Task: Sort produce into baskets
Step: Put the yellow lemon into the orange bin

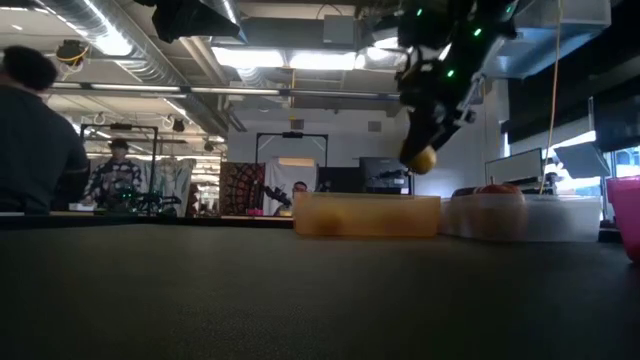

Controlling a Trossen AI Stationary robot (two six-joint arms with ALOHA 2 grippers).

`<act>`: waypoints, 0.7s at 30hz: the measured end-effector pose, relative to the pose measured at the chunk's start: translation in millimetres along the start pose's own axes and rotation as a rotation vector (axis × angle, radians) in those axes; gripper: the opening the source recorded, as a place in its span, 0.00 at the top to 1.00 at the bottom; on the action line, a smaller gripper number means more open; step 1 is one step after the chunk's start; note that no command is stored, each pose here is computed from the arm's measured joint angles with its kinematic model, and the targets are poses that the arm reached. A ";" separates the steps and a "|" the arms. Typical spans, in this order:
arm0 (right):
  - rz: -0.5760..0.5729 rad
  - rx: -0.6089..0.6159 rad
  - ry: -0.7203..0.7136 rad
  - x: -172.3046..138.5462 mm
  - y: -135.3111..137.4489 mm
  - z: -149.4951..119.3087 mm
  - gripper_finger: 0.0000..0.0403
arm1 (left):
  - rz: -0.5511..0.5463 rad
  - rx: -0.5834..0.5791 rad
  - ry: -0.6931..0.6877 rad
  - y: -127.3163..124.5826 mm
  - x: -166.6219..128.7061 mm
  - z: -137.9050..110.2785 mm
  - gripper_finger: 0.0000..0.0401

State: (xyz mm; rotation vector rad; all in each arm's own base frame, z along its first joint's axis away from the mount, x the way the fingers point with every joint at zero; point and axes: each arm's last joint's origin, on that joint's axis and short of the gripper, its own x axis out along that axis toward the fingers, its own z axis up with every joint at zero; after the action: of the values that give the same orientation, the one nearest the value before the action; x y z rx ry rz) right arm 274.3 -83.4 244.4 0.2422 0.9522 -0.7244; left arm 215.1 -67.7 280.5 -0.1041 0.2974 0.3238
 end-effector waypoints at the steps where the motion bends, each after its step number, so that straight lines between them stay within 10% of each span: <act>1: -0.008 0.018 -0.004 5.3 -3.6 2.8 0.51 | 0.000 0.000 0.000 0.0 0.0 0.0 0.20; 21: -0.047 0.162 0.097 87.8 -45.4 12.2 0.51 | 0.000 0.001 0.000 0.0 0.0 -0.1 0.20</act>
State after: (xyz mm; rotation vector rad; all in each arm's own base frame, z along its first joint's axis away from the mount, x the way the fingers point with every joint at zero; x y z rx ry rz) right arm 284.7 -163.1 185.6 0.4011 0.9950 -0.8403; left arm 215.1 -67.7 280.4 -0.1030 0.2979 0.3238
